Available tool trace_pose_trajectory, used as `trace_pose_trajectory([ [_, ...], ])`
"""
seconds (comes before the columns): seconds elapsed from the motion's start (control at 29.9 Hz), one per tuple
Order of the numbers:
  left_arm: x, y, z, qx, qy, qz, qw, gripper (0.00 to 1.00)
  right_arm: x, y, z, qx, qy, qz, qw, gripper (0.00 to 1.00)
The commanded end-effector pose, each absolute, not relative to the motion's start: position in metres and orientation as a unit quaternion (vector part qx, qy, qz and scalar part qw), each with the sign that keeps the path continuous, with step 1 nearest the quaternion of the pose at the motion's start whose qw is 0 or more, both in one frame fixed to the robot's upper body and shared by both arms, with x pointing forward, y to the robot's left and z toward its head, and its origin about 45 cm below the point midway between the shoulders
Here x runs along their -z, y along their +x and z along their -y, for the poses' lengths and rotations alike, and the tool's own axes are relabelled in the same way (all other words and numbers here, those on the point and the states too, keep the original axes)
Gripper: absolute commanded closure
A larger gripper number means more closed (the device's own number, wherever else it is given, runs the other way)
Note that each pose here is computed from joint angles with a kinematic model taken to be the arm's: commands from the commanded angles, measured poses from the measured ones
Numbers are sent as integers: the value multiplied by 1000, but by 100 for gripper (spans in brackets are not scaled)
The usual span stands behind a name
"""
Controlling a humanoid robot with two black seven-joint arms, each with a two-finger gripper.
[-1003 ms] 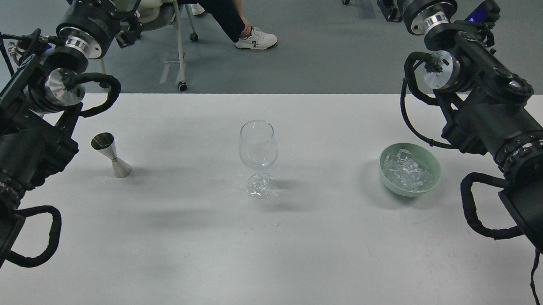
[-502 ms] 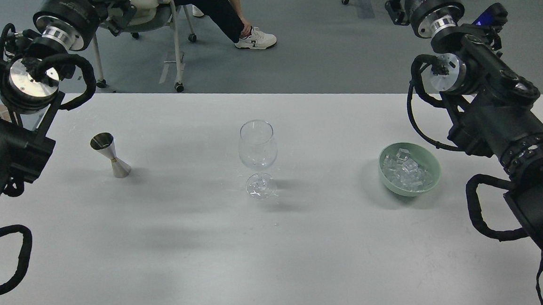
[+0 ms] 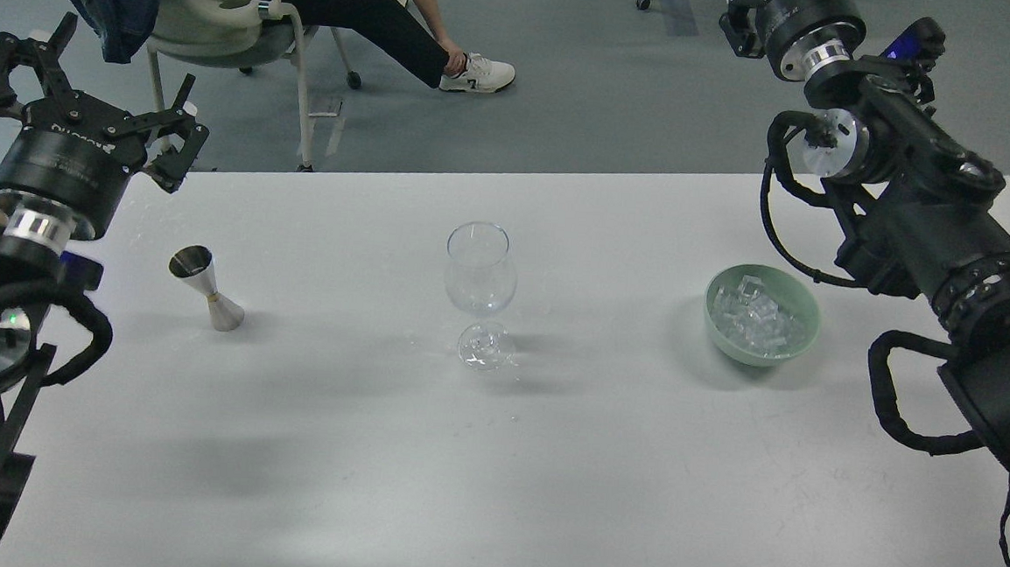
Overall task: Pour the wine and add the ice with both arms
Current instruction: 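Lower the open left gripper around the silver jigger and close it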
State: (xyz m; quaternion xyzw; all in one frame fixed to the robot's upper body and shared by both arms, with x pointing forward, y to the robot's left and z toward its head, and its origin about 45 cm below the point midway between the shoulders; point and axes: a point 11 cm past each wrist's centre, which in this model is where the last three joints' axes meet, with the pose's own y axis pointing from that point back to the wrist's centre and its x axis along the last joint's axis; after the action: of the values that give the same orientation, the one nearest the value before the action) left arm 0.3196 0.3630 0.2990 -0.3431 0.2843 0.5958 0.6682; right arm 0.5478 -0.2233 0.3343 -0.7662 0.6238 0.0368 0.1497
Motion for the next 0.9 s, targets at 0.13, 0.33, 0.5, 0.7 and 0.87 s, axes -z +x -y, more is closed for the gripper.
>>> trace_pose_trajectory([
  [0.13, -223, 265, -365, -636, -361, -367, 575, 3, -328, 547, 228, -38, -758, -635, 147, 0],
  [0.33, -201, 257, -360, -654, -357, -383, 547, 5, -328, 547, 231, -37, -756, -638, 145, 0],
  [0.5, -180, 253, -366, -689, -337, -388, 511, 5, -321, 546, 236, -38, -744, -652, 139, 0],
  [0.7, -153, 251, -367, -689, -326, -413, 497, 2, -315, 545, 239, -40, -738, -660, 134, 0],
  [0.87, -141, 251, -363, -688, -334, -424, 484, 10, -315, 545, 241, -40, -738, -661, 133, 0],
])
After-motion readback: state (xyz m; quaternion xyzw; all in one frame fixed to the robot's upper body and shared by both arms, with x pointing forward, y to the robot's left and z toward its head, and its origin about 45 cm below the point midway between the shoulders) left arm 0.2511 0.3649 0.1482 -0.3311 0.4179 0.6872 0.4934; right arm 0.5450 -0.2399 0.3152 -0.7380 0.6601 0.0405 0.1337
